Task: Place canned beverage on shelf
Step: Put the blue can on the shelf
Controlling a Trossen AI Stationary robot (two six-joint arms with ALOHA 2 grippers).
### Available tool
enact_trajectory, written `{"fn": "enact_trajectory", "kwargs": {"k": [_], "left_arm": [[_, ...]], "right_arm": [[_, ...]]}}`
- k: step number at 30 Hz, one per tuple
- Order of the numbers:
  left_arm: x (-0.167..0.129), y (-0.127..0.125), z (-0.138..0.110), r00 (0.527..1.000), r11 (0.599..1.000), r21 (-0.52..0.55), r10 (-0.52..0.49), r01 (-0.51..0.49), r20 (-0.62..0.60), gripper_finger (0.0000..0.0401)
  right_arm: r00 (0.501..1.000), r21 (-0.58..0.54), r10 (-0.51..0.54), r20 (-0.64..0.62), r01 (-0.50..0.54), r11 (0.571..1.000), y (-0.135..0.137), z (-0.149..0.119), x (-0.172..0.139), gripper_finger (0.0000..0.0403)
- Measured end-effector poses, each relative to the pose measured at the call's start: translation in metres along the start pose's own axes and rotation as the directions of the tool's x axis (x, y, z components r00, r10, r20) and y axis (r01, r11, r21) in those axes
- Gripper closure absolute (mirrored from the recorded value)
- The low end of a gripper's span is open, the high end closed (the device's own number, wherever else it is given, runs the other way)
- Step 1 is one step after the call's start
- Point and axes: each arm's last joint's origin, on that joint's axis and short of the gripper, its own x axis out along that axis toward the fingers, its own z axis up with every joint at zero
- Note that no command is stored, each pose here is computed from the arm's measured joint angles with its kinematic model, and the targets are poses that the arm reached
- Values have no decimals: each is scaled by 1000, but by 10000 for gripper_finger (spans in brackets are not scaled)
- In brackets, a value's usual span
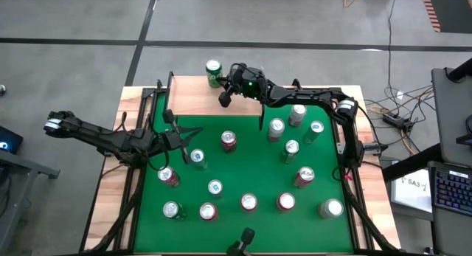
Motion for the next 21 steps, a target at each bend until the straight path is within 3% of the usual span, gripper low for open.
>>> {"fn": "enact_trajectory", "kwargs": {"k": [6, 11, 16, 21], "left_arm": [[0, 0, 0, 1000, 1000, 0, 0, 0, 0, 398], [0, 0, 0, 1000, 1000, 0, 0, 0, 0, 398], [0, 0, 1, 1000, 1000, -8, 4, -4, 7, 398], [0, 1, 3, 1000, 997, -80, 11, -9, 24, 399]], "right_arm": [[1000, -2, 11, -23, -11, 1000, 5, 1, -2, 394], [998, 2, 43, -44, -43, 999, 17, 24, -20, 394], [987, 3, 85, -139, -86, 996, 31, 49, -52, 394], [968, 26, 139, -209, -137, 990, 46, 85, -104, 394]]}}
